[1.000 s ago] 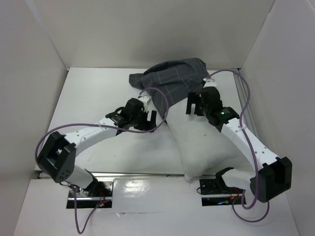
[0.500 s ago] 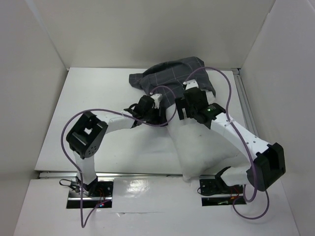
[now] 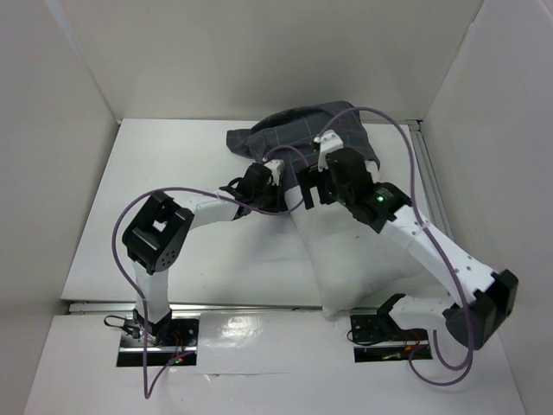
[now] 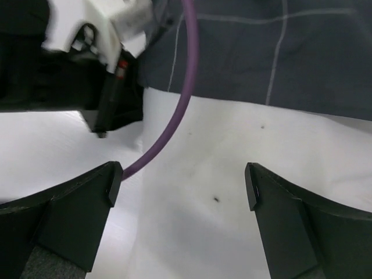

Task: Put the pillow into the pillowcase

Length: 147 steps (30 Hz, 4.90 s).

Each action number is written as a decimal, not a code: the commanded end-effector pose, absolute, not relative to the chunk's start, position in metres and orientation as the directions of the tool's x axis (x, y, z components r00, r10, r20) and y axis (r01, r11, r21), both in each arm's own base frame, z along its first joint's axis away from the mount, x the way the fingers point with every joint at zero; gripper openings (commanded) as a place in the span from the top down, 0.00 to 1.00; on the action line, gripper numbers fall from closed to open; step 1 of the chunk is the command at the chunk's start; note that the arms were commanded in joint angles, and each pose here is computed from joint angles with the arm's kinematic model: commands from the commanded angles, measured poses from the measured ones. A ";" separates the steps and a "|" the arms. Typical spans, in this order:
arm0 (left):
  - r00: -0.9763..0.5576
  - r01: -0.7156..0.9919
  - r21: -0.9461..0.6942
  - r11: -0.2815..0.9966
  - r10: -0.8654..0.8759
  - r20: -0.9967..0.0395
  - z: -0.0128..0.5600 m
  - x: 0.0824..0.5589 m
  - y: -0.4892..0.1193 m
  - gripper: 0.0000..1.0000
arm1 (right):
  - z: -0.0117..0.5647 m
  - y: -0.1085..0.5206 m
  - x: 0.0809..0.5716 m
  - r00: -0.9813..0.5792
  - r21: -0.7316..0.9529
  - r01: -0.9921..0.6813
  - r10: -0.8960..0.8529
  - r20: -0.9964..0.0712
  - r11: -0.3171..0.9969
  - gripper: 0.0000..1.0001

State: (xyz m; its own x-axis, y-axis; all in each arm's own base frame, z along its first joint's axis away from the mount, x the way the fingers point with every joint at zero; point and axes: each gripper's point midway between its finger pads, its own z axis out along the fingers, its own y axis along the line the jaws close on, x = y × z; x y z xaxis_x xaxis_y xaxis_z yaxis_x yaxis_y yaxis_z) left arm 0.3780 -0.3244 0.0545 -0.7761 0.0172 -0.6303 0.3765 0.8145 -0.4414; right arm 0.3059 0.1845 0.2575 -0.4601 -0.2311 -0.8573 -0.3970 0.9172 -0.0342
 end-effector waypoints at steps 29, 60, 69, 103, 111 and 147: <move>-0.439 0.729 -0.261 0.632 0.140 -0.888 0.244 0.269 -0.336 1.00 | 0.411 0.211 0.385 0.124 0.089 -0.402 0.151 -0.981 0.911 1.00; -0.470 0.285 -0.185 0.941 -0.031 -0.882 0.324 0.283 -0.242 0.01 | 0.196 0.285 0.308 -0.375 0.269 -0.509 0.071 -0.924 0.818 0.48; -0.690 0.051 -0.045 0.998 0.003 -0.724 0.253 0.374 -0.200 0.11 | 0.218 0.239 0.302 -0.372 0.222 -0.363 0.078 -0.925 0.905 0.02; -0.507 0.386 -0.035 0.922 0.180 -0.843 0.313 0.406 -0.305 1.00 | 0.156 0.209 0.350 -0.541 0.417 -0.495 0.105 -0.835 0.762 1.00; -0.462 0.511 -0.086 0.855 0.189 -0.866 0.326 0.409 -0.349 1.00 | 0.290 0.211 0.291 -0.041 0.259 -0.777 0.365 -0.930 0.573 1.00; -0.557 0.142 -0.032 0.989 0.053 -0.829 0.311 0.351 -0.235 0.00 | 0.233 0.212 0.319 -0.232 0.092 -0.564 -0.050 -0.972 0.820 0.00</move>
